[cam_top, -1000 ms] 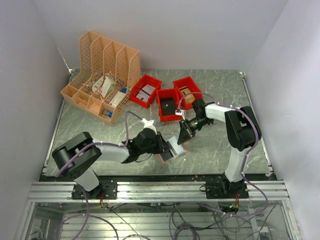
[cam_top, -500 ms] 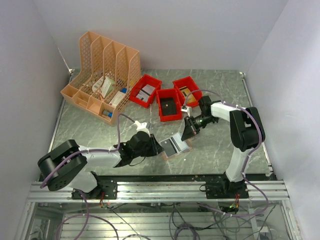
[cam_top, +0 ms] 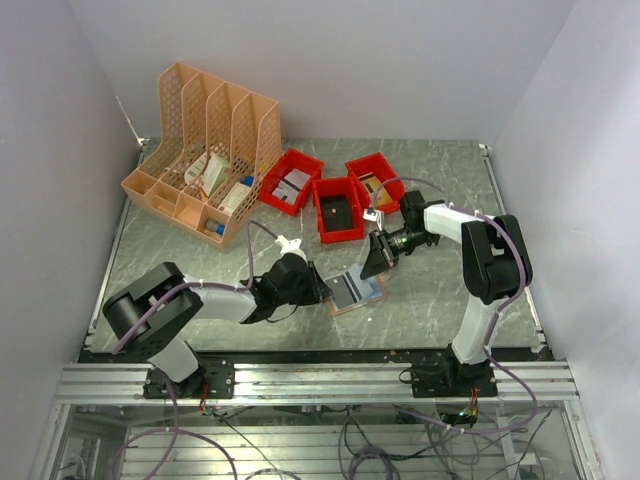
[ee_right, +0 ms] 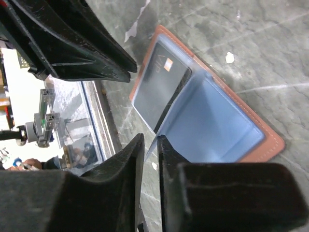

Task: Put the credit cards into the card holder
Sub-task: Turn over the card slot in the card holder.

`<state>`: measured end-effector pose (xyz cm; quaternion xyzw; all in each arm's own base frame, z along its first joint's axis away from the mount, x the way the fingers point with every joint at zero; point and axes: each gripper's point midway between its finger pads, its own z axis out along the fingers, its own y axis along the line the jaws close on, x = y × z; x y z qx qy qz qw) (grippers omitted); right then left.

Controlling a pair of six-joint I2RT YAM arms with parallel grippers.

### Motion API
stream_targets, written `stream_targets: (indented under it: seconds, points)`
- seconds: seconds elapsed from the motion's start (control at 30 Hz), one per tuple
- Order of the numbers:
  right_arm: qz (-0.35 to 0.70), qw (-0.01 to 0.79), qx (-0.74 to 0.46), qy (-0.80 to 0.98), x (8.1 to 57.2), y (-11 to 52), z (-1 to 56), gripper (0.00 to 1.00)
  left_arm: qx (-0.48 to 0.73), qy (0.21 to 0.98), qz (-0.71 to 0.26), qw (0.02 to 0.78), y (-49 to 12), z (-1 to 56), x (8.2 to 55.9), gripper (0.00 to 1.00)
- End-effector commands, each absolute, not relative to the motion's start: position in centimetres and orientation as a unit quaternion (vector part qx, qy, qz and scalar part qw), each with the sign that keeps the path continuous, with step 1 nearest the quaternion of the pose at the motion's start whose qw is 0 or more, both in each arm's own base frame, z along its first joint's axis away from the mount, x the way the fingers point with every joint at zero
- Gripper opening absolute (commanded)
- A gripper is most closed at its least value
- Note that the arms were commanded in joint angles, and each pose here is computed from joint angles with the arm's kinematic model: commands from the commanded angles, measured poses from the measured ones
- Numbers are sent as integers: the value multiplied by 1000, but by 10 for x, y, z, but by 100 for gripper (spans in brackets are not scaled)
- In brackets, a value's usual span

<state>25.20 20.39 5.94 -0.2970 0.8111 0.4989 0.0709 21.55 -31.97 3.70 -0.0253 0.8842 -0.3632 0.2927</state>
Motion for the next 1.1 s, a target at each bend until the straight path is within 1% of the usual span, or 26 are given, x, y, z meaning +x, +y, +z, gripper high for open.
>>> stream_targets:
  seconds: [0.0, 0.2, 0.57, 0.9, 1.07]
  points:
    - [532, 62, -299, 790, 247, 217, 67, 21, -14, 866, -395, 305, -334, 52, 227, 30]
    - [548, 45, -306, 778, 237, 227, 67, 31, -19, 867, -395, 302, -334, 48, 232, 30]
    - [572, 22, -316, 757, 225, 242, 67, 38, -11, 862, -415, 291, -346, 44, 238, 30]
    - [568, 21, -320, 758, 225, 243, 66, 40, -12, 861, -420, 288, -348, 40, 240, 29]
    - [531, 15, -311, 788, 228, 238, 45, 38, -14, 862, -413, 292, -341, 43, 239, 29]
